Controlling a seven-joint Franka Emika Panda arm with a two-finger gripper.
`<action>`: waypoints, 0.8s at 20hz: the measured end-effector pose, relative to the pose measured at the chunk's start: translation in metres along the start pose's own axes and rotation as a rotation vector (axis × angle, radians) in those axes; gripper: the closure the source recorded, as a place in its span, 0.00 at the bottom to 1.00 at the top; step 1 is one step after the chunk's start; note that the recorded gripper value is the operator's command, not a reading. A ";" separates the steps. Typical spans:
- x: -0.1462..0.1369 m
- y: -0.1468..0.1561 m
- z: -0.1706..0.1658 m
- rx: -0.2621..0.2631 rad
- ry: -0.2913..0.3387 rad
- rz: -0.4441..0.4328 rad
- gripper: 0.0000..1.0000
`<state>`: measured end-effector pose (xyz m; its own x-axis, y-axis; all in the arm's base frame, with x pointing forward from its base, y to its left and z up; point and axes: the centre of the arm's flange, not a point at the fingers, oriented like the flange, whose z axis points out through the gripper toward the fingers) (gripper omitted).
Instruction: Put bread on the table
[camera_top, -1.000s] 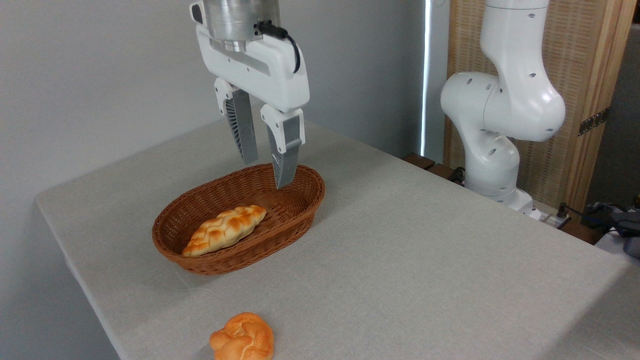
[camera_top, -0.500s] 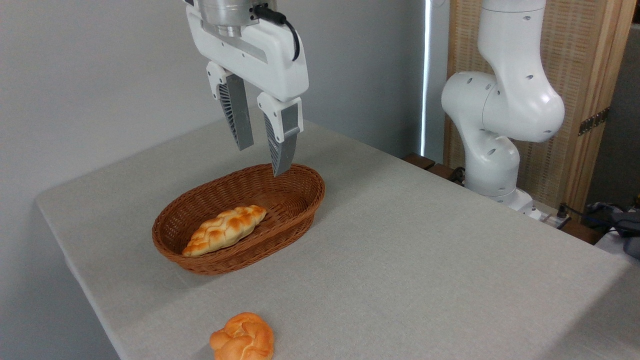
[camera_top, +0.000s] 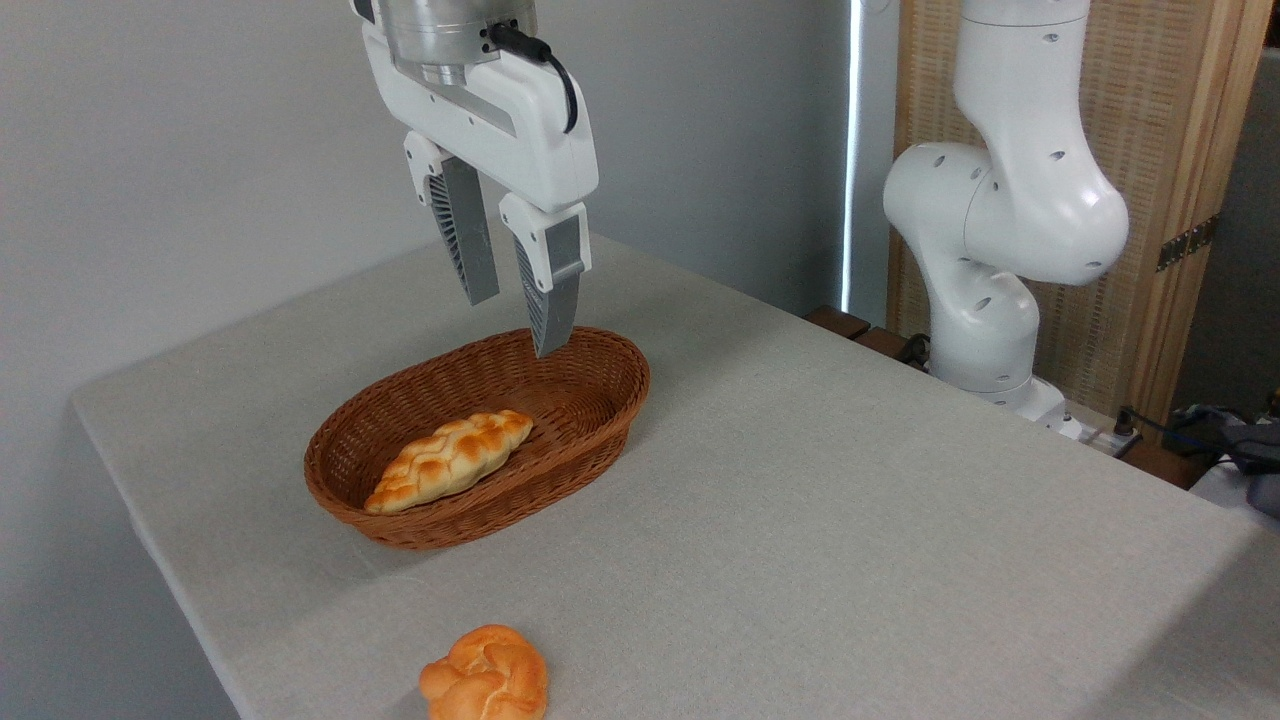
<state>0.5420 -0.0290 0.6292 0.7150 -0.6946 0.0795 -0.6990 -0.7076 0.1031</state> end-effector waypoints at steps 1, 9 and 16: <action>-0.001 -0.001 0.000 0.011 -0.010 -0.005 0.00; -0.005 -0.006 -0.001 0.067 -0.059 -0.024 0.00; -0.004 -0.004 -0.001 0.065 -0.057 -0.020 0.00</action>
<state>0.5420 -0.0233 0.6298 0.7282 -0.6850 0.0218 -0.6853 -0.7272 0.0392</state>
